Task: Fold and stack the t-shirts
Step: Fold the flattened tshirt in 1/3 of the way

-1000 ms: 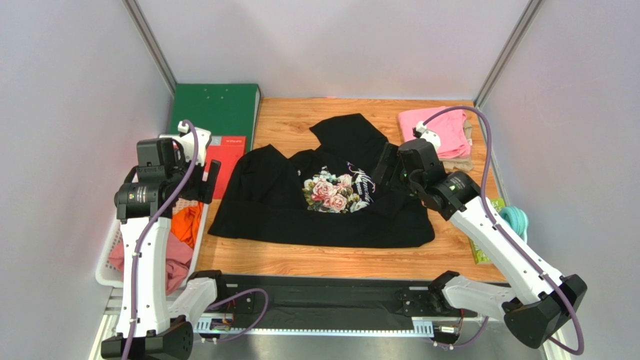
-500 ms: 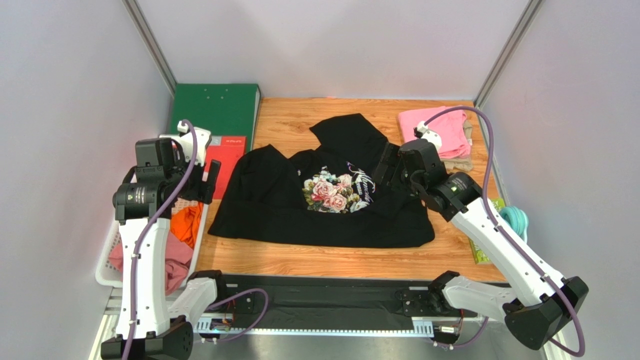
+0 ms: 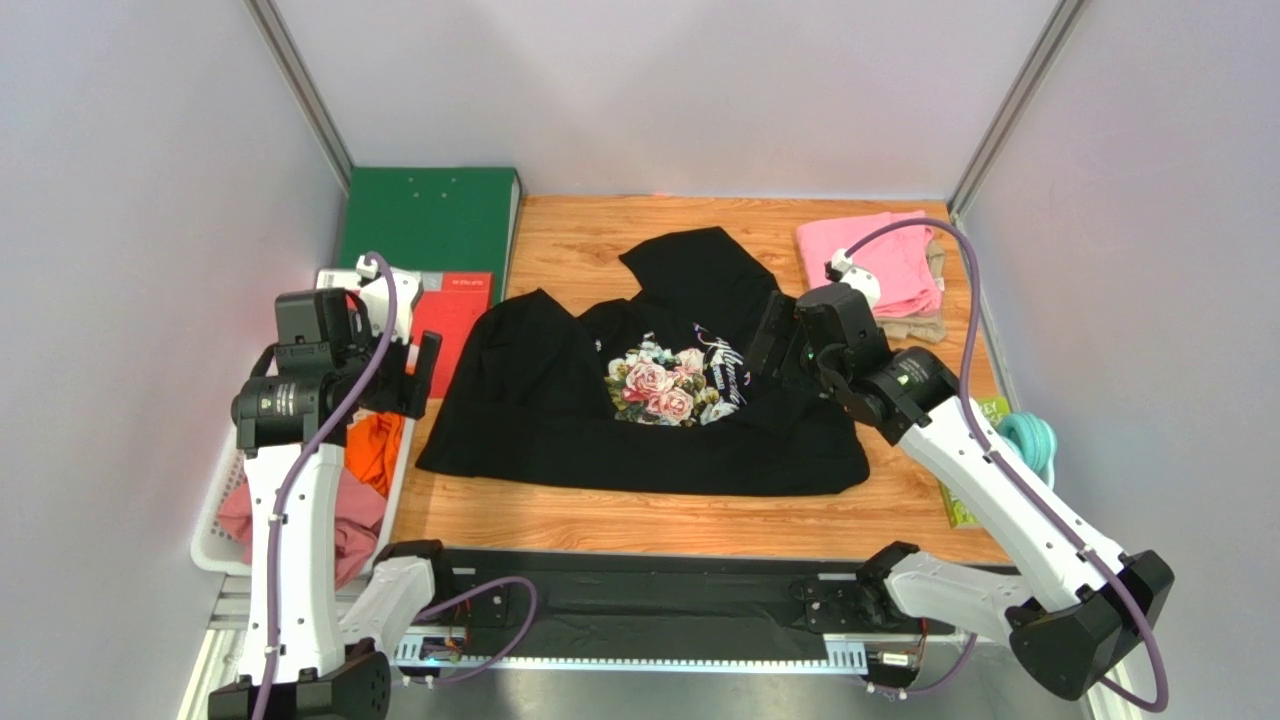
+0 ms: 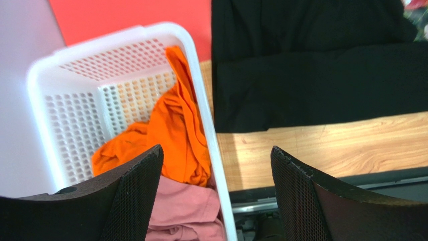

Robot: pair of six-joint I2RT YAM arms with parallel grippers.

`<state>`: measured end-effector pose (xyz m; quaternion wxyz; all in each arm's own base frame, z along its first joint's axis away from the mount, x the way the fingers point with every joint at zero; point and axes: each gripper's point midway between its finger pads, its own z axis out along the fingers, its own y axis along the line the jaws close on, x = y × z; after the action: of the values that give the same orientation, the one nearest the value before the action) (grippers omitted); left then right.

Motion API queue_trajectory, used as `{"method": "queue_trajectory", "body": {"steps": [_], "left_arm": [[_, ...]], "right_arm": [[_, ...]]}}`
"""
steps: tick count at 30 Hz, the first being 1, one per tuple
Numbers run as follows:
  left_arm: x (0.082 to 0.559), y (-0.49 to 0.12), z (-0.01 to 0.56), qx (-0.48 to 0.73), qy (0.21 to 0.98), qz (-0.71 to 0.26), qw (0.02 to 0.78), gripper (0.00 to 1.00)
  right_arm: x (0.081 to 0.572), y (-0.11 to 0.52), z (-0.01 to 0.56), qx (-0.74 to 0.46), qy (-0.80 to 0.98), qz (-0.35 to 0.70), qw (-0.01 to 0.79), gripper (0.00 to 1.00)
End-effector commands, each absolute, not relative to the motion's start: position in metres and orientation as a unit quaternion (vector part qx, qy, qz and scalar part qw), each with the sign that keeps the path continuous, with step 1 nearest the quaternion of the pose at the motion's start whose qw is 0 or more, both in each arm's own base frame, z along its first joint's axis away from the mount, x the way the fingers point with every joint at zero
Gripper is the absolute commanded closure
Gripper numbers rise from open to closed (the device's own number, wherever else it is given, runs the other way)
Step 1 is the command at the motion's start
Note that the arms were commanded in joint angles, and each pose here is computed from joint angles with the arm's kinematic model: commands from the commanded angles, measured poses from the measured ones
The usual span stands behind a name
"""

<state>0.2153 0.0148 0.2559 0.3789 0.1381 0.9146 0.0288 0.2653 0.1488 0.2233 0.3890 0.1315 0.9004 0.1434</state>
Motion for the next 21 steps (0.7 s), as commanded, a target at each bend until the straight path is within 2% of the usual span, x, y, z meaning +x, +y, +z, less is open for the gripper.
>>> {"method": "queue_trajectory", "body": {"steps": [1,11,18,19,21], "left_arm": [[0.219,0.015,0.230,0.139,0.928,0.011,0.346,0.16],[0.229,-0.009,0.192,0.172,0.944,-0.059,0.275,0.17],[0.237,-0.043,0.164,0.243,0.941,-0.067,0.225,0.16],[0.239,-0.045,0.158,0.246,0.943,-0.069,0.212,0.16],[0.242,-0.052,0.150,0.261,0.942,-0.071,0.201,0.16]], "right_arm": [[0.258,0.150,0.205,0.136,0.907,0.145,0.372,0.00],[0.270,0.169,0.158,0.109,0.936,0.124,0.312,0.00],[0.327,0.185,0.160,0.096,0.938,0.102,0.318,0.00],[0.342,0.190,0.173,0.094,0.932,0.111,0.332,0.00],[0.361,0.187,0.164,0.105,0.937,0.106,0.316,0.00]]}}
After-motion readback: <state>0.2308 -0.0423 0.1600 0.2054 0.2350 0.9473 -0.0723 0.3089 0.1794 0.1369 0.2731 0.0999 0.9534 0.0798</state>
